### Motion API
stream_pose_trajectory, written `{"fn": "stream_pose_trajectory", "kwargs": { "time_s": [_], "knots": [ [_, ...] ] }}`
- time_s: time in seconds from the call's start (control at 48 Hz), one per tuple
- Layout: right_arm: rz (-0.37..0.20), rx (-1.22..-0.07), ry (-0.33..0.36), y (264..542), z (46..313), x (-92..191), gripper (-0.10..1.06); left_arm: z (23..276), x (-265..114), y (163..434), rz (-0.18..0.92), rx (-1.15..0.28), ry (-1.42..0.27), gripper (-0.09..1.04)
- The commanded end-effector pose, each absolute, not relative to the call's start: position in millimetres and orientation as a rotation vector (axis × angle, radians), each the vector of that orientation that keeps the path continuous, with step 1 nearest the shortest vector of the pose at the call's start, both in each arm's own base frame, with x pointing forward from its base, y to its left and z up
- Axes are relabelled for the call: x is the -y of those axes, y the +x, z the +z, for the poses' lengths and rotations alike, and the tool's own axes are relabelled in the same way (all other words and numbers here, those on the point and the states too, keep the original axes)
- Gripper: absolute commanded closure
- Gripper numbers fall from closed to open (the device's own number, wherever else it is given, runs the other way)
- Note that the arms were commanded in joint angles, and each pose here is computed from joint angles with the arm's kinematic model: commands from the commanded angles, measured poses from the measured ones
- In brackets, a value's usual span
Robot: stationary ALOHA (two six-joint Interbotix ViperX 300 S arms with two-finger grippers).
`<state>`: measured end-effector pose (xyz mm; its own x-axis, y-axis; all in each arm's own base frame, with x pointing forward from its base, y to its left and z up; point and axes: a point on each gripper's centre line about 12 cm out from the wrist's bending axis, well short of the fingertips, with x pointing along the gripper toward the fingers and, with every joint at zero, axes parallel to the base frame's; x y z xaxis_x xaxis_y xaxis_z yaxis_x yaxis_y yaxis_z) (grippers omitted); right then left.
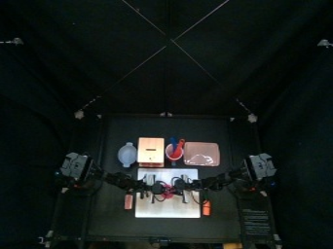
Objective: Get the cutter from the drawer then cut the dough then place the extra dough in the bowl
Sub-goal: Cut the dough
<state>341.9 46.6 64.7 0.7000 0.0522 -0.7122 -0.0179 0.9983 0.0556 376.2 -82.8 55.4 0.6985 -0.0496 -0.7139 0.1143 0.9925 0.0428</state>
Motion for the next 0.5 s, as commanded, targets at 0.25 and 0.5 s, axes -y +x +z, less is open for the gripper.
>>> {"fn": "stream_pose_trajectory", "kwargs": {
  "time_s": [0.25, 0.5],
  "knots": [
    [0.016, -0.985, 0.048, 320.8, 19.7, -40.8, 0.48, 2.1, 94.0, 343.6, -0.145, -1.008, 0.113, 0.46],
    [0.015, -0.985, 0.049, 320.8, 19.7, -40.3, 0.48, 1.5, 93.9, 343.4, -0.145, -1.009, 0.114, 0.46]
  ]
}}
